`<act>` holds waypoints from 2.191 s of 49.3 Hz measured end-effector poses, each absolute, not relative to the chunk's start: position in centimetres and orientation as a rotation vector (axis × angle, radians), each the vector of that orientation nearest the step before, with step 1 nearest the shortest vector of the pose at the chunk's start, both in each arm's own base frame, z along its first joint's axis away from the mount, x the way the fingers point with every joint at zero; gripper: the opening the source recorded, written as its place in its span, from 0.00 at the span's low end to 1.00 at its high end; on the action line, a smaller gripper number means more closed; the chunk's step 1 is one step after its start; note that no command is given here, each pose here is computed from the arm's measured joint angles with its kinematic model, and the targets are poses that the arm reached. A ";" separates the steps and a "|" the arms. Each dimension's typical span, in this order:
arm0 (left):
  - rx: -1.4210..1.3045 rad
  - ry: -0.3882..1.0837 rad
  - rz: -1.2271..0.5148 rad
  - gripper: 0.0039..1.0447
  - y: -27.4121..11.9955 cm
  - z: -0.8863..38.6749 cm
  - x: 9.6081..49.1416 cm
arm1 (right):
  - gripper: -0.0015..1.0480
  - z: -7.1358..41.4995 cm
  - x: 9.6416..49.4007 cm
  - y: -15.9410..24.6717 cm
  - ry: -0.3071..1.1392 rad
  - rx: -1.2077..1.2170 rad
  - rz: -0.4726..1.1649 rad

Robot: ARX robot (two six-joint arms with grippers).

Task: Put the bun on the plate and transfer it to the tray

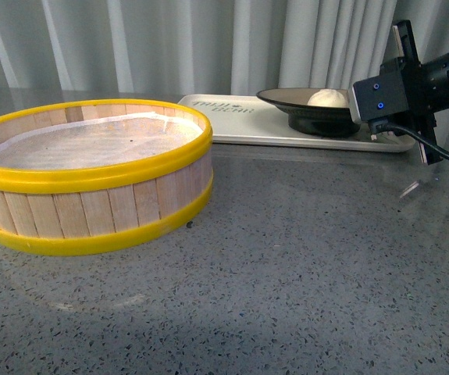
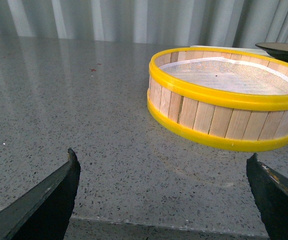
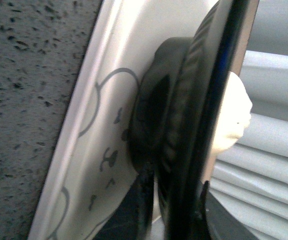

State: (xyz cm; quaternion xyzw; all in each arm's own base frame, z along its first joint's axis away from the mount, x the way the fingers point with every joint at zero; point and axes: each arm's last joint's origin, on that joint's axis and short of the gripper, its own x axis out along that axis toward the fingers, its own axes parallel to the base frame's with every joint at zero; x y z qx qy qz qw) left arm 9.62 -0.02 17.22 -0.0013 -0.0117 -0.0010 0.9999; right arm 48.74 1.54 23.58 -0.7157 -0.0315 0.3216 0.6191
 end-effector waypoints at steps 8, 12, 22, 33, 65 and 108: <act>-0.003 -0.023 -0.002 0.94 0.0 17.2 9.6 | 0.42 23.5 48.3 1.6 -0.087 -1.632 0.746; -0.003 -0.023 -0.002 0.94 0.0 17.2 9.6 | 0.56 23.7 47.9 1.6 -0.088 -1.618 0.744; -0.003 -0.023 -0.002 0.94 0.0 17.2 9.6 | 0.92 25.3 45.5 2.1 -0.057 -1.497 0.743; -0.003 -0.023 -0.002 0.94 0.0 17.2 9.6 | 0.92 26.8 42.0 2.9 -0.010 -1.330 0.762; -0.003 -0.023 0.000 0.94 0.0 17.2 9.6 | 0.49 26.9 28.0 0.2 -0.012 -0.097 0.007; -0.003 -0.023 -0.002 0.94 0.0 17.2 9.6 | 0.02 18.4 16.2 0.0 0.010 -0.012 0.000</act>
